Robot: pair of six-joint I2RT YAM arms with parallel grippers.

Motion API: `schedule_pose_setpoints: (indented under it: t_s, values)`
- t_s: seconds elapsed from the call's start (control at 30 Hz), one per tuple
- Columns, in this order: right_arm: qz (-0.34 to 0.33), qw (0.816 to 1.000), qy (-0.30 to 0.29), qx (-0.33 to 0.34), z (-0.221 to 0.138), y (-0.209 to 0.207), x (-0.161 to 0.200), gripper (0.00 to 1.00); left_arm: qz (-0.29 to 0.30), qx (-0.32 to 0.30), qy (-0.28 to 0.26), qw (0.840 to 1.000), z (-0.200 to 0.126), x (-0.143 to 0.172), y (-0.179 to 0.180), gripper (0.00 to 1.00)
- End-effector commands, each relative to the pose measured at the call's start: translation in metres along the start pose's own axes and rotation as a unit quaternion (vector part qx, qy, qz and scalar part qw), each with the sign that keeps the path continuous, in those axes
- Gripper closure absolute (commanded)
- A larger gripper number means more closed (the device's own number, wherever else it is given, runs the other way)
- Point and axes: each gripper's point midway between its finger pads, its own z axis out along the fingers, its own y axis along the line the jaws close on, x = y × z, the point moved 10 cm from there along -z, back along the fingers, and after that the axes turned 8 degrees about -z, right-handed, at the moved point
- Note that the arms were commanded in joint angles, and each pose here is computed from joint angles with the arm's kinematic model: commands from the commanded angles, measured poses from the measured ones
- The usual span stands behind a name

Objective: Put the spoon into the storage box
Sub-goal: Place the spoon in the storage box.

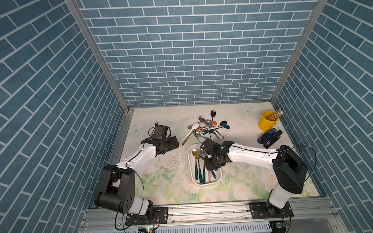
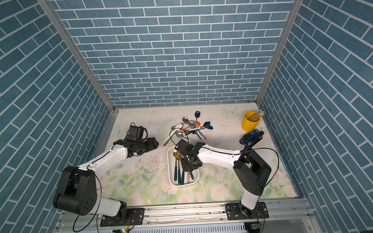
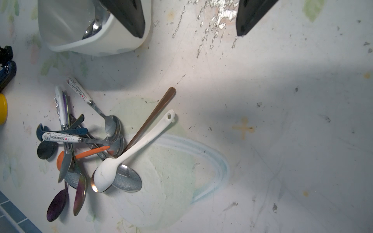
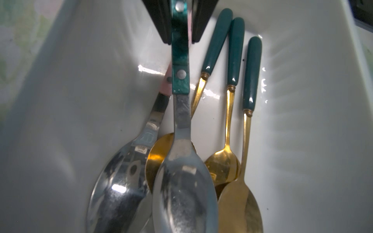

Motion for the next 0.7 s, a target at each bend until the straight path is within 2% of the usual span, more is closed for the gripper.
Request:
schedule_pose_setpoints:
  t_s: [0.0,0.13,0.33,0.5,0.67]
  values:
    - [-0.003,1.000,-0.005,0.005,-0.013,0.003,-0.004,0.71,0.011,-0.002,-0.011,1.000,-0.009,-0.005,-0.003,0.21]
    - [-0.031,0.999,-0.015,0.009,-0.029,0.006,-0.013,0.63,0.040,-0.012,-0.020,0.999,-0.013,-0.012,-0.007,0.17]
    - [-0.064,0.996,-0.053,0.025,-0.053,0.002,-0.031,0.62,0.122,-0.017,-0.022,0.992,-0.007,-0.034,-0.030,0.16]
    - [-0.055,0.995,-0.077,0.034,-0.069,-0.025,-0.043,0.62,0.189,-0.031,-0.001,0.981,0.021,-0.052,-0.054,0.19]
    - [-0.040,0.994,-0.089,0.046,-0.080,-0.056,-0.045,0.62,0.268,-0.066,0.041,0.960,0.062,-0.054,-0.081,0.21]
